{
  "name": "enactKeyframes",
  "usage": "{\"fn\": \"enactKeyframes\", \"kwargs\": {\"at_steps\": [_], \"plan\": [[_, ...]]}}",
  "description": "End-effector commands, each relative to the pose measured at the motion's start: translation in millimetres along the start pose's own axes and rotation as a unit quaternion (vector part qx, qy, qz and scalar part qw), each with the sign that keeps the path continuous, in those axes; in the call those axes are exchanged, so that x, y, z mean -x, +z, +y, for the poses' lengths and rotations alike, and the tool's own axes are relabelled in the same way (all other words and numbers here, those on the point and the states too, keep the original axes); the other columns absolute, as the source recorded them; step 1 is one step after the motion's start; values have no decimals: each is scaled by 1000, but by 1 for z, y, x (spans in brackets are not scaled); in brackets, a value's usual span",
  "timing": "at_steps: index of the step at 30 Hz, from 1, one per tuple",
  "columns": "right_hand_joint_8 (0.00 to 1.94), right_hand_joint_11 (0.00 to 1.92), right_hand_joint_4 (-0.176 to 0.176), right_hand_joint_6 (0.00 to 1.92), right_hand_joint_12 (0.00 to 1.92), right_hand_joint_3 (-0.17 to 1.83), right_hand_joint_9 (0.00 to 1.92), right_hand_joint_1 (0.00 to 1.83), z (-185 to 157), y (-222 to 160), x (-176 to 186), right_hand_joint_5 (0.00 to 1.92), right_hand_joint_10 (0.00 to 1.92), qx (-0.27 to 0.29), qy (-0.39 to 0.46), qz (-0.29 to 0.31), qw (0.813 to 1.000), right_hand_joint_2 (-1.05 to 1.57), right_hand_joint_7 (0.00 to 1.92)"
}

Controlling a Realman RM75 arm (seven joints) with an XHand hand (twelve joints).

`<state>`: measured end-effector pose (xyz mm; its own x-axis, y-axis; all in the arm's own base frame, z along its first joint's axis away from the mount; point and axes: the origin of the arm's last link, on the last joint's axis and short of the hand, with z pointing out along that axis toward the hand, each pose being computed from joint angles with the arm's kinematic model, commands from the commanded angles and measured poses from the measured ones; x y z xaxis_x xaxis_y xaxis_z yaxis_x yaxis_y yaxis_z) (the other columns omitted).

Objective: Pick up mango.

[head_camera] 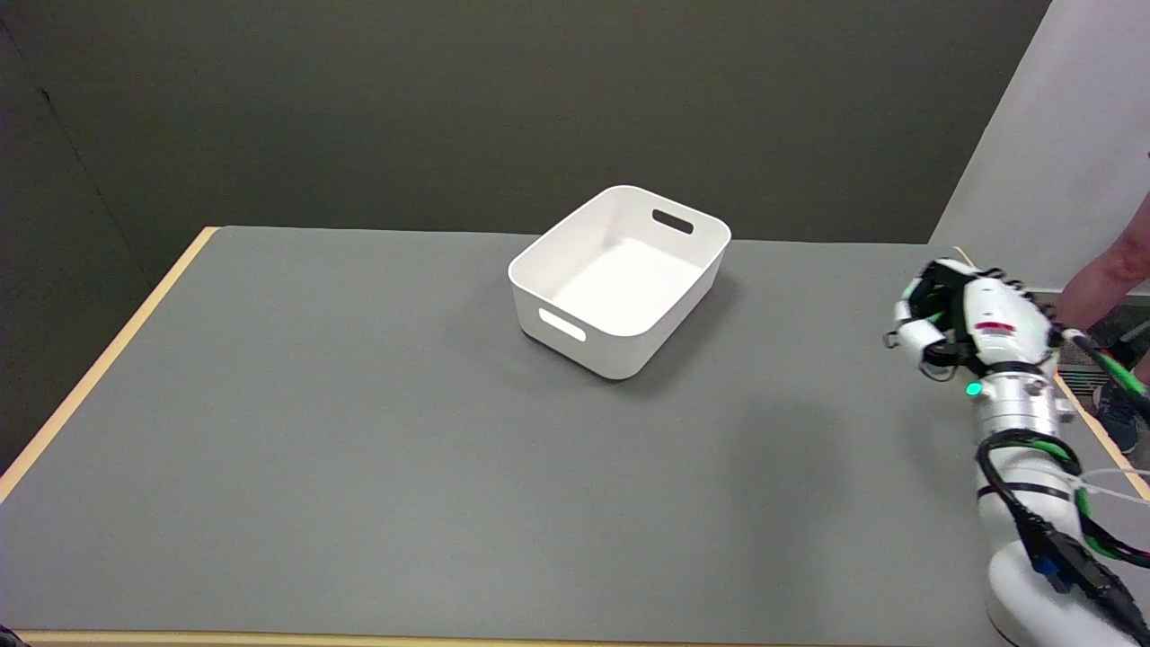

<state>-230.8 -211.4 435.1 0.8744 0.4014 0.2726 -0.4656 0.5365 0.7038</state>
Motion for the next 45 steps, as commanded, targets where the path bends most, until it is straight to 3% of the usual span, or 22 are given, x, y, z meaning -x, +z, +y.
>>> {"fn": "enactKeyframes", "kwargs": {"at_steps": [1, 6, 9, 11, 13, 15, 17, 20, 25, 28, 30, 35, 45], "plan": [[576, 199, 24, 730, 1564, 943, 417, 738, 59, 6, -41, 277, 993, 83, -59, 56, 993, 726, 415], [369, 158, -28, 396, 1361, 916, 207, 621, 64, 18, -47, 174, 791, 74, -58, 47, 994, 666, 247], [292, 86, -93, 319, 1304, 889, 47, 553, 61, 27, -46, 68, 678, 61, -55, 38, 996, 602, 85], [228, 3, -116, 239, 1178, 867, -1, 506, 59, 33, -45, 13, 518, 55, -61, 35, 996, 583, 0], [84, 66, -128, 110, 951, 922, -1, 626, 58, 39, -42, 50, 389, 49, -67, 29, 996, 521, 16], [14, 10, -132, 16, 890, 917, -1, 638, 56, 48, -39, 47, 315, 40, -77, 22, 996, 518, 22], [89, 0, -131, 122, 1009, 878, -1, 471, 56, 56, -36, 19, 321, 36, -81, 15, 996, 543, 1], [2, 16, -135, 18, 872, 918, -1, 649, 54, 67, -32, 44, 305, 27, -83, 5, 996, 511, 18], [-1, 21, -125, 29, 888, 927, -1, 636, 55, 76, -23, 48, 303, 19, -105, -15, 994, 526, 24], [166, 54, -113, 159, 965, 935, 2, 571, 60, 79, -21, 67, 439, 19, -118, -23, 993, 540, 49], [227, -1, -107, 201, 1096, 891, -1, 417, 67, 82, -20, 46, 552, 24, -128, -31, 991, 548, 40], [307, -1, -105, 303, 1208, 799, 35, 454, 96, 90, -11, 49, 743, 49, -147, -60, 986, 606, 129], [368, 52, -110, 342, 1262, 819, 143, 491, 147, 98, -4, 118, 814, 101, -178, -98, 974, 621, 220]]}}
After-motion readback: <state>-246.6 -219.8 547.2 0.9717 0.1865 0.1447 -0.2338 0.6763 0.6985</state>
